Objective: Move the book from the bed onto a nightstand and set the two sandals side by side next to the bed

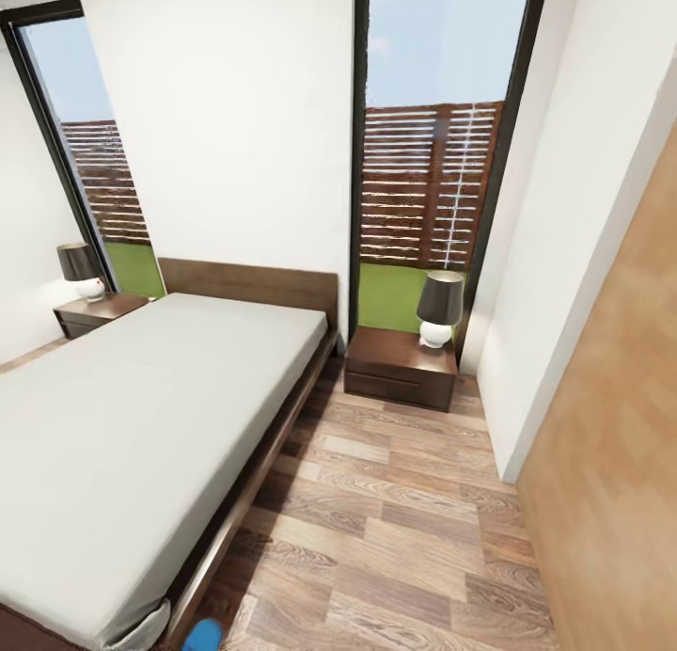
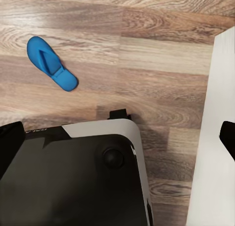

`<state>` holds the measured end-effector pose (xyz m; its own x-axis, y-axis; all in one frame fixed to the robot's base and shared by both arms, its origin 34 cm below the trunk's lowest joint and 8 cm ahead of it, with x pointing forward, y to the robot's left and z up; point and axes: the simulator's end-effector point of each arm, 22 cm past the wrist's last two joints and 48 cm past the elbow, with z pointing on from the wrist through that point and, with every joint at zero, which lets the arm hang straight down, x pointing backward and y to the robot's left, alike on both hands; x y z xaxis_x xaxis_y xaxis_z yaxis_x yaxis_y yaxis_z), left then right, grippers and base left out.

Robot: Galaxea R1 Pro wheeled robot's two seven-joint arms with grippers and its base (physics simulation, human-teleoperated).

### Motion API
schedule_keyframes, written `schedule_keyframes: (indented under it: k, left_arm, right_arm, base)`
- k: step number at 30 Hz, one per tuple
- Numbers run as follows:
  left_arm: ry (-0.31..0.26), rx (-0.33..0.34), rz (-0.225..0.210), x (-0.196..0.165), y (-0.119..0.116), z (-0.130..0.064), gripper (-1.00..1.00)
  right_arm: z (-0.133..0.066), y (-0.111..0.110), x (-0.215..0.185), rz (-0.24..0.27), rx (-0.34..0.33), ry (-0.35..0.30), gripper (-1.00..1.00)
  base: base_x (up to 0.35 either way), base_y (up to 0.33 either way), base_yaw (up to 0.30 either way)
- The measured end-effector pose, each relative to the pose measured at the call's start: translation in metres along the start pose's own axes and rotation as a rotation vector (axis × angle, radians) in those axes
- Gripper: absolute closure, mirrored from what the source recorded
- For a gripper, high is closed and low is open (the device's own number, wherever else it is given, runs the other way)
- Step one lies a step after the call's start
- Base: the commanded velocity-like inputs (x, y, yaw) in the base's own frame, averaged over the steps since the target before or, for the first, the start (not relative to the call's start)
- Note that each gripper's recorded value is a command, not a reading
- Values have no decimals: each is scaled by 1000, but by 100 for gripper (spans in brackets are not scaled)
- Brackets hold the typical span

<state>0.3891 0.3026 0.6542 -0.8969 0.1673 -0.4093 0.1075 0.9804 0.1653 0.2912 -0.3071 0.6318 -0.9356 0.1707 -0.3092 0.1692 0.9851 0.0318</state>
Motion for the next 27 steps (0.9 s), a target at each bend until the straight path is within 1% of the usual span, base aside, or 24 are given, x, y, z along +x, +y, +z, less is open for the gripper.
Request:
schedule_keyframes:
  k: [12, 18, 23, 27]
  left_arm:
    - [2, 1, 0, 1, -1, 0, 100]
    - [7, 1, 1, 3, -1, 1, 100]
    - [12, 2, 1, 5, -1, 1, 100]
    - [14, 3, 2, 6, -2, 1, 100]
  right_arm:
    - [0, 0, 1, 0, 0, 2, -100]
    - [0, -1, 3, 0, 2, 7, -100]
    - [1, -1, 5, 0, 3, 12, -100]
    - [1, -1, 6, 0, 3, 14, -100]
  base:
    - [-5, 0, 54]
    - [0, -14, 160]
    - [0, -111, 184]
    - [0, -76, 91]
